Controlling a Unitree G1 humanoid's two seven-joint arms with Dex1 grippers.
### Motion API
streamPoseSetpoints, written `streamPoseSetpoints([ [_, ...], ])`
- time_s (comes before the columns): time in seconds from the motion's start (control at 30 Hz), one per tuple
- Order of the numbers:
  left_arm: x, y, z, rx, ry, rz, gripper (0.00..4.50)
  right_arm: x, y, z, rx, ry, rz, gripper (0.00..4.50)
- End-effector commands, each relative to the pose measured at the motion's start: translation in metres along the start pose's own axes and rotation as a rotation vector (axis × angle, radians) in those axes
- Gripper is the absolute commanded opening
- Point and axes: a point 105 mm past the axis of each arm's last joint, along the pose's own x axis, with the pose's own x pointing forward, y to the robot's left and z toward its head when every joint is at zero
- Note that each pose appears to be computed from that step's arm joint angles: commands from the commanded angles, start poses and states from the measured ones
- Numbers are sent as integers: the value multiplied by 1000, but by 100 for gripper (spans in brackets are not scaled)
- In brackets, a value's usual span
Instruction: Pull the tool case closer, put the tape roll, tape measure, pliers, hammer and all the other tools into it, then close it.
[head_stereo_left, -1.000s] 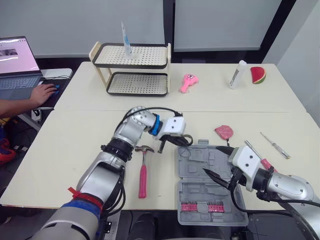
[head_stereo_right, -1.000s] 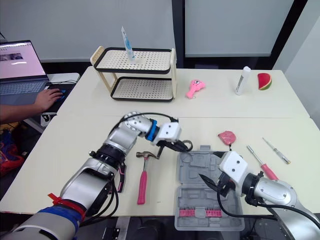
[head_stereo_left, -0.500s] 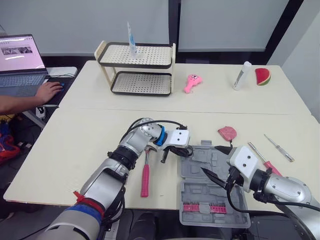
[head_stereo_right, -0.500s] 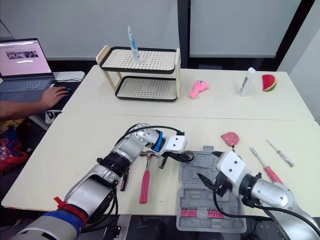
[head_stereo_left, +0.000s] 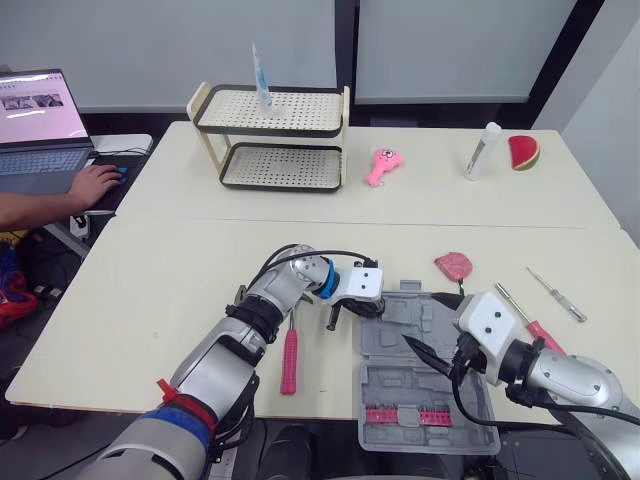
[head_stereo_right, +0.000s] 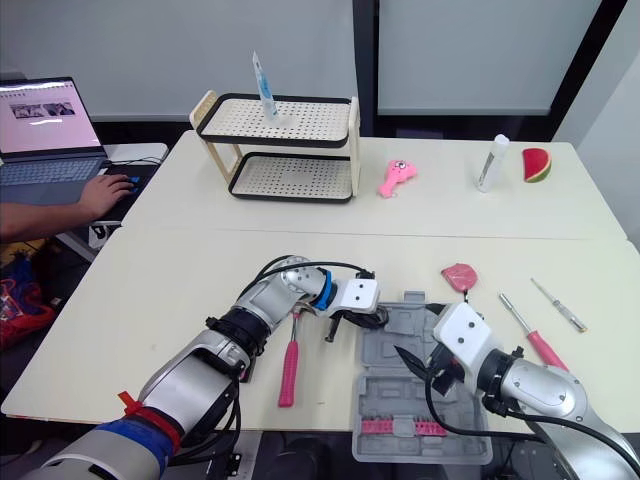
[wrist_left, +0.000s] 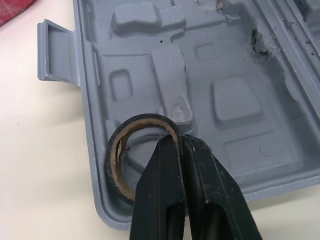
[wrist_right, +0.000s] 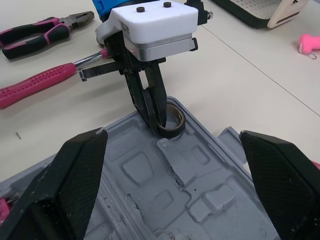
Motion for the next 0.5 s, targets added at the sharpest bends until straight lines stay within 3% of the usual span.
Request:
streamPoseSetpoints([
  [0.03, -1, 3, 7, 31, -5, -1, 26, -1, 2, 9, -30, -36, 0, 450],
  [0.2, -4, 6, 16, 31, -49, 15, 163, -1, 0, 7, -29, -37, -1, 450],
  [0.5, -26, 8, 28, 47, -101, 41, 163, 1, -2, 8, -32, -45, 4, 450],
])
